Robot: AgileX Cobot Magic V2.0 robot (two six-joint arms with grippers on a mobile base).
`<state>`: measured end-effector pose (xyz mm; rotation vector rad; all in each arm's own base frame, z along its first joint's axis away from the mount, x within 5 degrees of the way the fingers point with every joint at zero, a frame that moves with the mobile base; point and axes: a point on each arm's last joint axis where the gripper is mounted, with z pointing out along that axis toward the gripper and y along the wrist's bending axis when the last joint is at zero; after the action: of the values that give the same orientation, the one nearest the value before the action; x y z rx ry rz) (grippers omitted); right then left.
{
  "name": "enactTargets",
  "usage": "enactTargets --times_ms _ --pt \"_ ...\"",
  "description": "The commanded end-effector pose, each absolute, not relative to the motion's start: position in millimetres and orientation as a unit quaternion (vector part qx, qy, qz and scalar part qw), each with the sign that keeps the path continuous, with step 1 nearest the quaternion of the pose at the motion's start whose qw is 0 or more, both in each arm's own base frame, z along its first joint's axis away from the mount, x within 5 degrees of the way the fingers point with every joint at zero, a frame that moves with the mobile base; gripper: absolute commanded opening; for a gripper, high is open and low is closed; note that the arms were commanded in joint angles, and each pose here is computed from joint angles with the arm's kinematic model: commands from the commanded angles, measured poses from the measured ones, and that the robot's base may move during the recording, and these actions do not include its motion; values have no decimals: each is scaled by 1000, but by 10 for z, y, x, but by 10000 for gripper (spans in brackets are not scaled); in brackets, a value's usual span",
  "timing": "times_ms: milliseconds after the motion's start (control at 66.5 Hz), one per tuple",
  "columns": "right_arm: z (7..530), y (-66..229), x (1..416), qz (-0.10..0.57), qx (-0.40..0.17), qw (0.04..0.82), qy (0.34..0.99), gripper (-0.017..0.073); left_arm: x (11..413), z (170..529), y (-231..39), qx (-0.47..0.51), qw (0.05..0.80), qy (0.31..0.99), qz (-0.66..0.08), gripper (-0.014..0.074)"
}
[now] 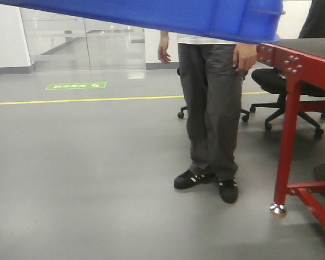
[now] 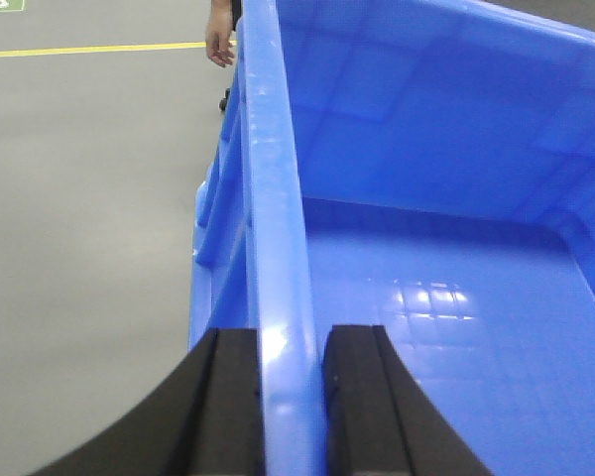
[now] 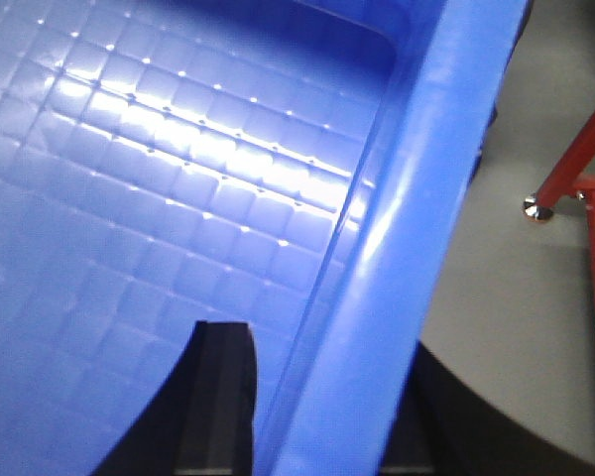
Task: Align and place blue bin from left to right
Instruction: 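Carry the blue bin in both grippers across the floor past the person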
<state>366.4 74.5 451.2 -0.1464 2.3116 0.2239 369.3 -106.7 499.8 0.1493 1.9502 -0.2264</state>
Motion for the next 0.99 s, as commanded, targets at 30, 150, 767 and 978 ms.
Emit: enactTargets --times_ms 30,150,767,978 --pt "4640 735 3665 95 -47 439 892 -69 3579 5241 -1087 61 605 783 -128 -111" --pt "4640 735 3665 95 -47 439 892 -69 3579 5241 -1087 61 605 783 -128 -111" --pt "4640 735 3665 95 -47 439 892 -69 3579 5241 -1087 61 605 783 -128 -111" --pt "4640 735 3665 95 -47 439 892 -69 3579 5241 -1087 61 605 783 -128 -111"
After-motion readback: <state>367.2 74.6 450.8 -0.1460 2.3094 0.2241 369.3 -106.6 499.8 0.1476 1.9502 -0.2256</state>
